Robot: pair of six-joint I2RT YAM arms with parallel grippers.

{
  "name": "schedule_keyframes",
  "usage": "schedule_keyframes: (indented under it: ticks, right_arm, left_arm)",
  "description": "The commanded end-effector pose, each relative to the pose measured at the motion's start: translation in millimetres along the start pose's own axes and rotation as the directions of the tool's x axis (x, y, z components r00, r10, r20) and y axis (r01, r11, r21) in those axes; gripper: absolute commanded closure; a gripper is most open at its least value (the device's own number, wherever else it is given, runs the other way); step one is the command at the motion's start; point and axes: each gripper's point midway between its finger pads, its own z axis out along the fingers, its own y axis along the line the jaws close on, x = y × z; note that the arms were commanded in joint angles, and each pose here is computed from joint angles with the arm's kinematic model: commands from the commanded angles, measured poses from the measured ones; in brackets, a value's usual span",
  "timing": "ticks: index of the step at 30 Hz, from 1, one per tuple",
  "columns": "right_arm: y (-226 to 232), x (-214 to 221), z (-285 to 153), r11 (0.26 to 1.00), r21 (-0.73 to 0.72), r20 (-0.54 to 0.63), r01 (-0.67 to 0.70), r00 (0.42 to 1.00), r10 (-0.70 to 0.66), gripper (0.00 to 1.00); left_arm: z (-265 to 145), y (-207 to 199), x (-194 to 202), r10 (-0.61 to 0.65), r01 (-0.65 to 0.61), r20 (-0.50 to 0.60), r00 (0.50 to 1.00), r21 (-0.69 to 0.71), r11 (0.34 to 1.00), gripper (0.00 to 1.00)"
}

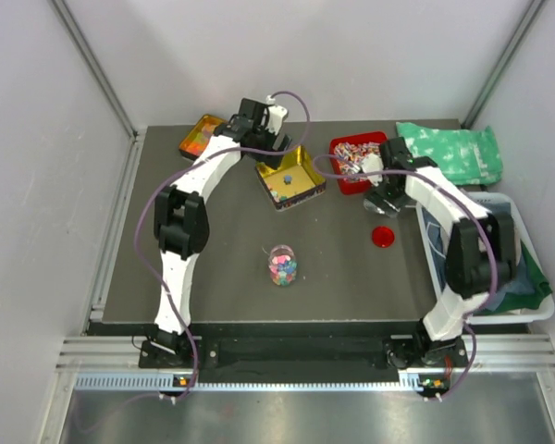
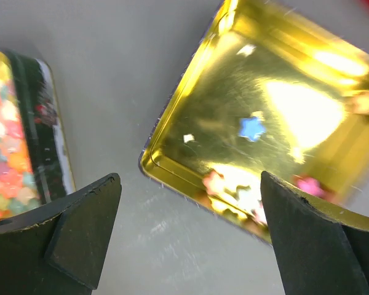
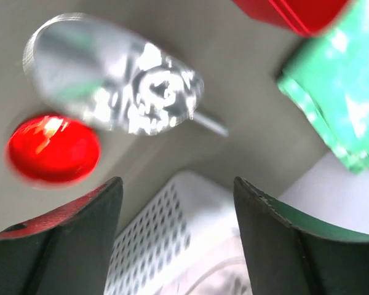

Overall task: Pack the candies
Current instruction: Move the storage box to the center of the board, then pick up the bottle lid at the center of the board.

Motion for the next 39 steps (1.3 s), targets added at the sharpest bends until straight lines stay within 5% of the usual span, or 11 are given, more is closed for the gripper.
schedule_keyframes:
  ticks: [1,7,12,20,22,28,39]
  right_arm:
    - [27.5,3.6,-56.0,0.999,-0.048,0.124,-0.014,0.992,0.020,0.31]
    - [93.6,16.2,-40.7,0.989,-0.098,0.158,0.109,0.983,-0.093,0.45]
    - [106.5,16.1,-12.7,0.989,-0.126,0.122,0.081,0.990,-0.065,0.54]
    - [116.7,3.3,19.2,0.988,-0.135,0.098,0.070,0.994,-0.057,0.63]
    - [121.3,5.0,25.5,0.987,-0.136,0.085,0.085,0.994,-0.074,0.66]
    - [126.8,8.8,31.7,0.987,-0.126,0.068,0.098,0.994,-0.090,1.00]
    - [164.2,-19.2,-51.1,0.894,-0.433,0.259,0.116,0.966,0.000,1.00]
  left_arm:
    - [-77.2,-14.0,-52.0,0.033,-0.044,0.155,0.987,0.070,0.997,0.01]
    - [-148.2,-11.4,-40.3,0.072,-0.078,0.164,0.984,0.034,0.996,0.01]
    - [-188.9,-23.8,16.4,0.095,-0.100,0.107,0.990,0.044,0.994,0.01]
    - [-193.6,-21.2,85.7,0.068,-0.070,0.069,0.995,0.025,0.997,0.01]
    - [-196.1,-22.8,84.4,0.057,-0.060,0.083,0.995,0.030,0.998,0.01]
    - [-202.2,-22.5,71.2,0.045,-0.049,0.125,0.991,0.027,0.998,0.01]
    - [-222.8,-59.2,61.1,0.182,-0.240,0.283,0.942,0.187,0.953,0.01]
